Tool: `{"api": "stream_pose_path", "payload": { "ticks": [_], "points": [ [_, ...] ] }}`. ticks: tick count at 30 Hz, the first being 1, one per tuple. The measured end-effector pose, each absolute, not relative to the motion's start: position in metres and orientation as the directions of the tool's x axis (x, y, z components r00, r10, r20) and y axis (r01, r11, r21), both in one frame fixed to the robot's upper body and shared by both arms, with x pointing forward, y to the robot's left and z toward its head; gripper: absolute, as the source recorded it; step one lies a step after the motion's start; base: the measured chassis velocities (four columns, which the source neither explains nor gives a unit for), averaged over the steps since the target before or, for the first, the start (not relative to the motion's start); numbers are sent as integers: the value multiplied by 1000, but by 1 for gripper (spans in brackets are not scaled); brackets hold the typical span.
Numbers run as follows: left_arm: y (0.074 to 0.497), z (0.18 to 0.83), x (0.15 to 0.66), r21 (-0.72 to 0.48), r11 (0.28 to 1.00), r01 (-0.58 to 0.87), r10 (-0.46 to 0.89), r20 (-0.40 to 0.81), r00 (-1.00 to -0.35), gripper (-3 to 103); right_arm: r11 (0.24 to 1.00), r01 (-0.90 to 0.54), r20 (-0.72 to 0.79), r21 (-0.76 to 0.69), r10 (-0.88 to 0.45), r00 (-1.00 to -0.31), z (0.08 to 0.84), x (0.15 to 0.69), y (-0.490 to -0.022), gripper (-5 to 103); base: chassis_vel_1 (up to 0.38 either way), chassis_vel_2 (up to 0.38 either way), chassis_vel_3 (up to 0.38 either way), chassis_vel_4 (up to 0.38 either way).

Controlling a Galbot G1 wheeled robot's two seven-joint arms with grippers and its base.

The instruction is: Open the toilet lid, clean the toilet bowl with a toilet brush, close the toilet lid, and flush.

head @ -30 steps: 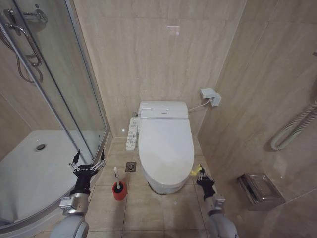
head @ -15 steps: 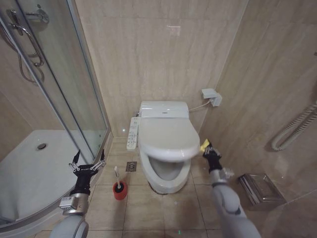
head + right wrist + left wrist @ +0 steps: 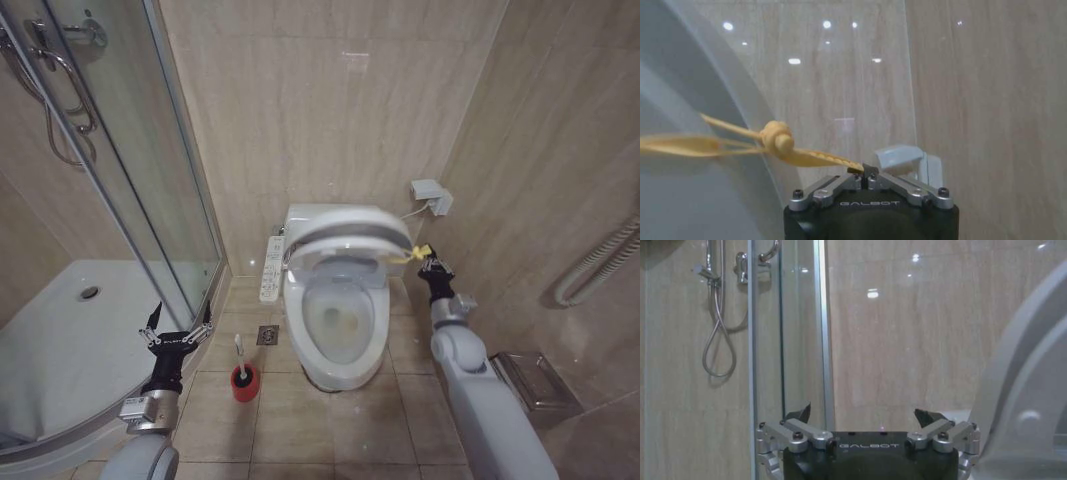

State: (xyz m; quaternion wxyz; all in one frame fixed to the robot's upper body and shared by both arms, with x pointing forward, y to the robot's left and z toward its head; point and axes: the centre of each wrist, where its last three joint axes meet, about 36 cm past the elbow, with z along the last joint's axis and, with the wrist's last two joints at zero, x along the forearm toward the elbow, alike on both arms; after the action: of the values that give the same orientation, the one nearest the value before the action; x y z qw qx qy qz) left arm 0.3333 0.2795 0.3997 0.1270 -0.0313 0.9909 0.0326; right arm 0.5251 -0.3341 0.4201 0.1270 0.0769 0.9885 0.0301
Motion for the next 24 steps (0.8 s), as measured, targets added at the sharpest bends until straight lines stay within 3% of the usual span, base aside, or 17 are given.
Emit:
{"api": "stream_pose_path", "payload": {
  "ticks": [24],
  "points": [
    [279, 400, 333, 57, 996, -70, -54, -254, -966, 100, 990, 138, -267, 33, 142, -953, 485, 634, -344, 1, 0, 0, 0, 0]
  ]
}}
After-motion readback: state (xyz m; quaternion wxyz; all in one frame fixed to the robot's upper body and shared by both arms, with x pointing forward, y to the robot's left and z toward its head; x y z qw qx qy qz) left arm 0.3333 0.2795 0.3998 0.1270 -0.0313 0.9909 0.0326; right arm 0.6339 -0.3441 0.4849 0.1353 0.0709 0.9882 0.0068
